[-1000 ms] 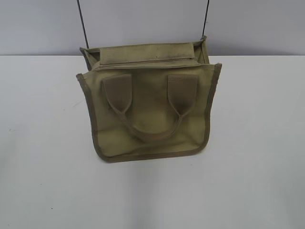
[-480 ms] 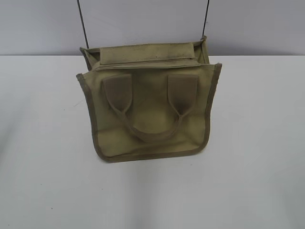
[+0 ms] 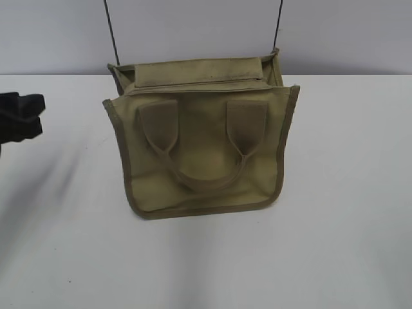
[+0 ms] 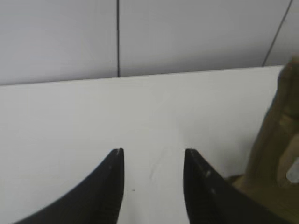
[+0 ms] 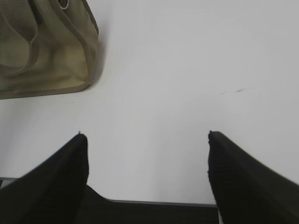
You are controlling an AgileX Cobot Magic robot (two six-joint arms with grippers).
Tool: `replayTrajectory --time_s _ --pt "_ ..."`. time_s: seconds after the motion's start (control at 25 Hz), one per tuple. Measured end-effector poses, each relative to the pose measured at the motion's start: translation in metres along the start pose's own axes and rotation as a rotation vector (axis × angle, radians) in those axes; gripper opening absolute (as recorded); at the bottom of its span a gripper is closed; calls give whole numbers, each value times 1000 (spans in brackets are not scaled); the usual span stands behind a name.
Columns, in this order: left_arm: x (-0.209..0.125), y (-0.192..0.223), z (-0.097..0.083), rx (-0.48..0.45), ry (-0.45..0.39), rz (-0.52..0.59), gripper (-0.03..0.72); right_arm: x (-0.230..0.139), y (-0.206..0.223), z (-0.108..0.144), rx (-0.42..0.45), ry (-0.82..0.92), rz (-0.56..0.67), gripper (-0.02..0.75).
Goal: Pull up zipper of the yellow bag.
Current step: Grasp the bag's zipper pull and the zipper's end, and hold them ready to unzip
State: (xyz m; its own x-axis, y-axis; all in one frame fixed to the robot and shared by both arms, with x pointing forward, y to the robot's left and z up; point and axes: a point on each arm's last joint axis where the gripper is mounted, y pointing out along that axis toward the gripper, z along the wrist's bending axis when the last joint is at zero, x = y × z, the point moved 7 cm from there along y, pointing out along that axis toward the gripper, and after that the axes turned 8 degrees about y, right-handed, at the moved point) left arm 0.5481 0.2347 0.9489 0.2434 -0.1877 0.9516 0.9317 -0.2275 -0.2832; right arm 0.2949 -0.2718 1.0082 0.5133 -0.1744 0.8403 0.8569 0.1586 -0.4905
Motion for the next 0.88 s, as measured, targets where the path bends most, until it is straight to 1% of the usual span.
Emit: replayTrajectory --time_s 0.08,0.16,0.24,0.32,0.48,0.6,0.68,0.88 --pt "-10 10 -14 -79 25 1 319 0 0 0 0 0 0 582" --pt "-15 16 -31 -179 81 -32 319 0 0 0 0 0 0 582" --pt "-22 20 -46 -267 109 -64 319 0 0 0 0 0 0 582" --pt "-30 25 -56 -318 103 -79 317 0 0 0 0 0 0 582" --pt "-48 38 -72 -416 54 -92 305 0 0 0 0 0 0 582" --pt "-53 48 -84 -500 70 -109 302 0 0 0 0 0 0 582" --pt "-56 53 -89 -531 80 -110 302 0 0 0 0 0 0 582" --pt "-54 70 -91 -550 87 -132 298 0 0 0 0 0 0 582"
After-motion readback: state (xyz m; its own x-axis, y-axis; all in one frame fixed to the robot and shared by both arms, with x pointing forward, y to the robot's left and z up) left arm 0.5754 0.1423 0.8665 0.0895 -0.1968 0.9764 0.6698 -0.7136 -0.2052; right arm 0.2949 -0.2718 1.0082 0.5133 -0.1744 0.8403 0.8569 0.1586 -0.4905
